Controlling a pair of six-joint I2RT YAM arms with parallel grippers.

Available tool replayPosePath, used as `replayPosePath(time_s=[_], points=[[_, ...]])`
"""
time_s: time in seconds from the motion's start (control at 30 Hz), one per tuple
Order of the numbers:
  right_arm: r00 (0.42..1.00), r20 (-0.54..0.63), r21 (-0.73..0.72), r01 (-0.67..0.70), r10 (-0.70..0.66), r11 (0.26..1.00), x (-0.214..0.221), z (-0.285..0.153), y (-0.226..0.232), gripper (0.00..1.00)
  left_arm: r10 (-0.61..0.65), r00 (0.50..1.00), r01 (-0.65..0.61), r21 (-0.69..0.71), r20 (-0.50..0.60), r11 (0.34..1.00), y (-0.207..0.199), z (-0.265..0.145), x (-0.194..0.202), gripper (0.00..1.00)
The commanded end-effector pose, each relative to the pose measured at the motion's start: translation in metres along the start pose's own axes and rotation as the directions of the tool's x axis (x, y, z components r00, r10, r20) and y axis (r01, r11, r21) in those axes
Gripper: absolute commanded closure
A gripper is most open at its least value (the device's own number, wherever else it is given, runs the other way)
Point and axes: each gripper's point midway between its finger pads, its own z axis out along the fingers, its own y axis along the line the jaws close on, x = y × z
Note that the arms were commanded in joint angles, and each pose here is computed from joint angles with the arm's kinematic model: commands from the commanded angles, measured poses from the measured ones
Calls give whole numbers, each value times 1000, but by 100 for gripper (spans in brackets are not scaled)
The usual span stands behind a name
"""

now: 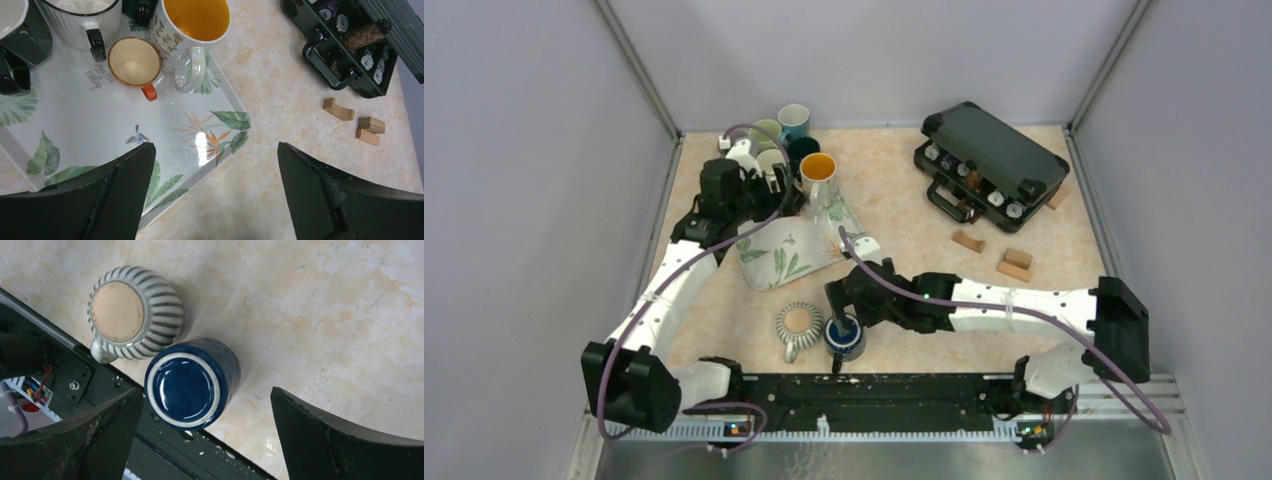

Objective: Turn the mug right side up
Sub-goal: Turn over the cup at the corner of the board.

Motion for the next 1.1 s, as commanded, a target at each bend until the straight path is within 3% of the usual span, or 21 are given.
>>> replayPosePath(time_s=[0.0,0.33,0.77,1.07], points=[[998,-37,101,46,-42,994,2,-10,4,1,14,999,-15,48,29,999,-4,-4,-5,2],[979,-185,131,116,-90,985,44,-1,21,1,3,1000,-3,92,4,996,-8,0,1,2],[970,-205,129,157,-129,979,51,16,27,1,-11,1000,14,104,-28,994,-5,6,9,1],[980,-152,105,143,-126,984,38,8,32,1,-15,999,18,97,-33,995,0,9,12,2]])
